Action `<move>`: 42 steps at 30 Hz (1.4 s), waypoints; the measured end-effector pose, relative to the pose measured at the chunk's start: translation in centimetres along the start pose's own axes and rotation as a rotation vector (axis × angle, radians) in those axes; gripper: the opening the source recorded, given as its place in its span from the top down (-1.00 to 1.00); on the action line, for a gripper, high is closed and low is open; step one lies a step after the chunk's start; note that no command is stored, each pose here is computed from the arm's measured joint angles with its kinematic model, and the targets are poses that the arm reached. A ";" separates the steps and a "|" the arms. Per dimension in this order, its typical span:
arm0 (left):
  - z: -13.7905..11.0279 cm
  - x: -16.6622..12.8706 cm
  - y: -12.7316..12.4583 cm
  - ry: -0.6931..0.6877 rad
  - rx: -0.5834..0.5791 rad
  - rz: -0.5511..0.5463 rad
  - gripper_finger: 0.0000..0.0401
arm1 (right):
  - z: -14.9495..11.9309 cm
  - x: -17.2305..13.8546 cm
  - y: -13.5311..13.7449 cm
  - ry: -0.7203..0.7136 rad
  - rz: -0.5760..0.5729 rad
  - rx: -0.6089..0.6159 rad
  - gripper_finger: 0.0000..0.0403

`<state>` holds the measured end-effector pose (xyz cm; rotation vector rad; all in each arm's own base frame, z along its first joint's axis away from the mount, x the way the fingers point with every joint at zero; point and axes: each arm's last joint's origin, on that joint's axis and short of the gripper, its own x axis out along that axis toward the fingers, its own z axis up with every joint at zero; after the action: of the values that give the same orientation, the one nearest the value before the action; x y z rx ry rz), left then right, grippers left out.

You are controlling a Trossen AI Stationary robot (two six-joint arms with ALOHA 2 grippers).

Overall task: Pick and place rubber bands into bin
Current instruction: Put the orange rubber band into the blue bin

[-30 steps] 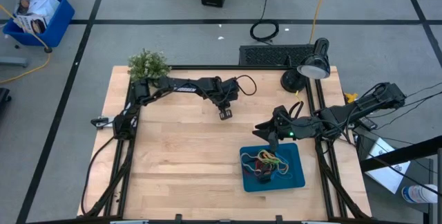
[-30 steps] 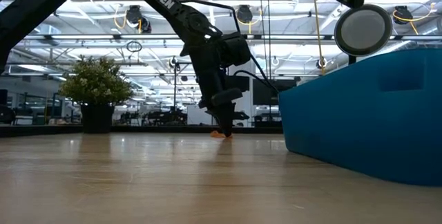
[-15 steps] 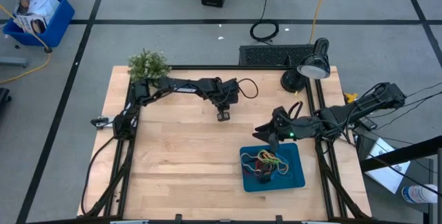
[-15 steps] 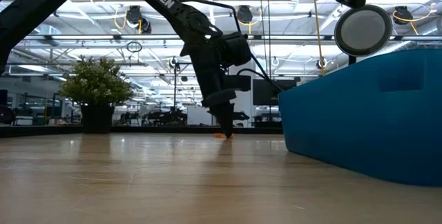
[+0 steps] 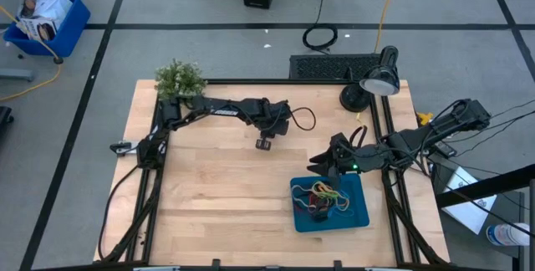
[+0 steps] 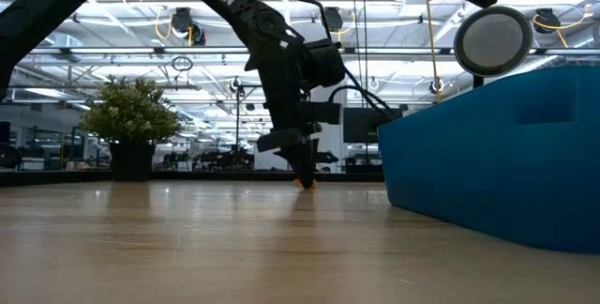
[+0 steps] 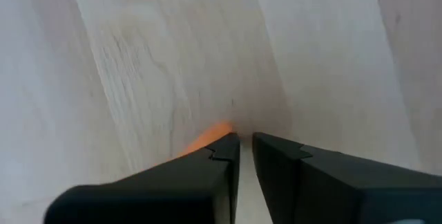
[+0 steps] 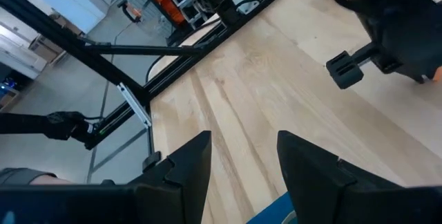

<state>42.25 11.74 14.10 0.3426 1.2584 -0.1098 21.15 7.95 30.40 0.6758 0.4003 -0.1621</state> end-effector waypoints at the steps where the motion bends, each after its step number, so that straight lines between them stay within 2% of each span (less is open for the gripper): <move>1: 0.1 0.0 -0.1 0.011 0.027 0.020 0.73 | 0.0 0.0 0.0 0.000 0.000 0.000 0.20; 6: 0.9 0.0 -0.7 0.025 0.136 0.118 0.57 | 0.0 0.0 0.0 0.004 -0.004 -0.045 0.20; 12: 2.0 -0.2 -0.5 -0.035 0.153 0.215 0.39 | -0.1 0.0 -0.1 0.008 -0.009 -0.058 0.20; 21: 0.6 0.0 -0.2 0.060 0.145 0.152 0.32 | -0.1 0.0 -0.1 0.011 -0.008 -0.098 0.20; 27: 0.2 0.0 0.9 0.030 0.109 0.154 0.32 | -0.1 0.0 -0.1 0.016 -0.004 -0.105 0.20; 33: -0.4 0.4 1.7 -0.033 0.079 0.066 0.32 | -0.1 0.0 -0.1 0.030 0.009 -0.101 0.20; 42: -0.2 0.5 1.3 -0.016 0.095 0.070 0.32 | -0.1 0.0 0.0 0.028 0.010 -0.099 0.20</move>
<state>42.58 13.08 13.82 0.4664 1.2263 -0.1126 21.09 8.00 30.28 0.5827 0.4293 -0.1225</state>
